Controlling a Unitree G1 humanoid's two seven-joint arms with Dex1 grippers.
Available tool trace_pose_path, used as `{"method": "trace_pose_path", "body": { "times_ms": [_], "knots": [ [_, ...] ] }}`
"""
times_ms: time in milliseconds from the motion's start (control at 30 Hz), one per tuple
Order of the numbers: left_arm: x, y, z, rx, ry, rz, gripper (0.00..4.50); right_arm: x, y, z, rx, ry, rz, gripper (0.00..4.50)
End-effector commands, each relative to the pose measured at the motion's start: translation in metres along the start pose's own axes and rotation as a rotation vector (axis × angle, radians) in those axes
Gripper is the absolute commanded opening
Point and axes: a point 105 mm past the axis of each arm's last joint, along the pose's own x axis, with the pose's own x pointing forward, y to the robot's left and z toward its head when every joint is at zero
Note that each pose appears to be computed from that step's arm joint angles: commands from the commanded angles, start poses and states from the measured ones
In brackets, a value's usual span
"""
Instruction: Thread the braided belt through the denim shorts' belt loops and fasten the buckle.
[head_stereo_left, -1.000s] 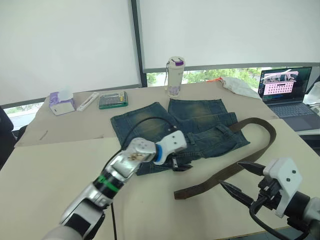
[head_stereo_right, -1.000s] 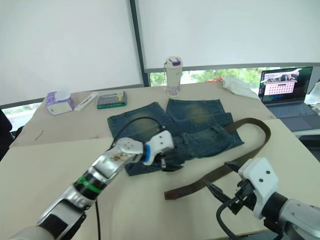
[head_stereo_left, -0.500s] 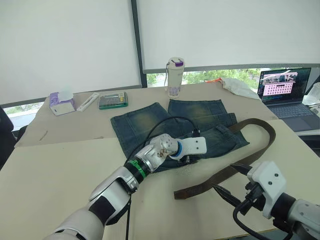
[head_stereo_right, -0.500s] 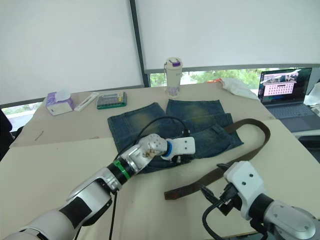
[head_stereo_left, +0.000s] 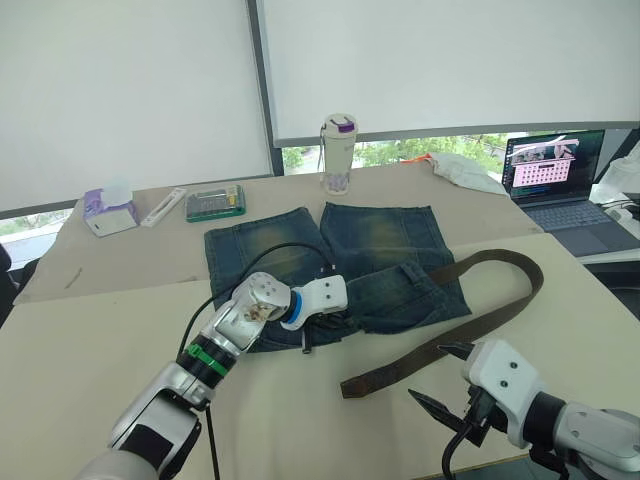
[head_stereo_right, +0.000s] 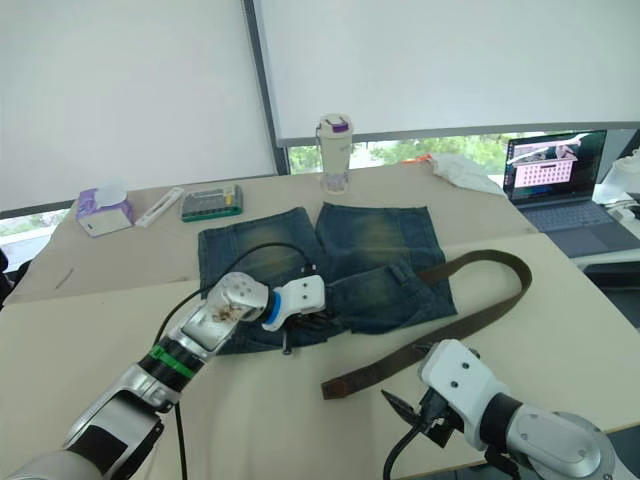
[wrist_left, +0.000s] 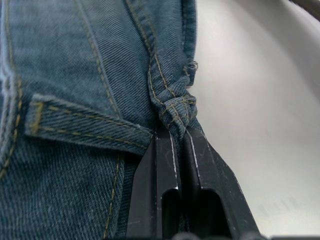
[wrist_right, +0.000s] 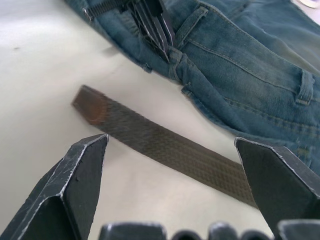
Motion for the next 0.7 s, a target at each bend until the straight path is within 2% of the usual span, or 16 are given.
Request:
{"method": "trace_pose_path", "body": {
  "times_ms": [33, 333, 500, 633, 700],
  "knots": [
    [-0.007, -0.011, -0.008, -0.051, 0.012, -0.016, 0.02, 0.003, 0.002, 0.005, -0.051, -0.01, 0.052, 4.5],
    [0.007, -0.024, -0.005, -0.064, -0.01, -0.013, 0.02, 0.02, 0.001, -0.002, -0.113, 0.039, 0.154, 4.5],
    [0.006, -0.021, -0.006, -0.053, -0.012, 0.022, 0.02, 0.029, -0.005, -0.002, -0.129, 0.046, 0.189, 4.5],
    [0.0, -0.021, 0.0, -0.101, -0.057, 0.011, 0.02, 0.038, -0.011, -0.007, -0.144, 0.075, 0.206, 4.5],
    [-0.008, -0.022, 0.004, -0.137, -0.085, -0.001, 0.74, 0.041, -0.013, -0.011, -0.13, 0.101, 0.223, 4.5]
  ]
}}
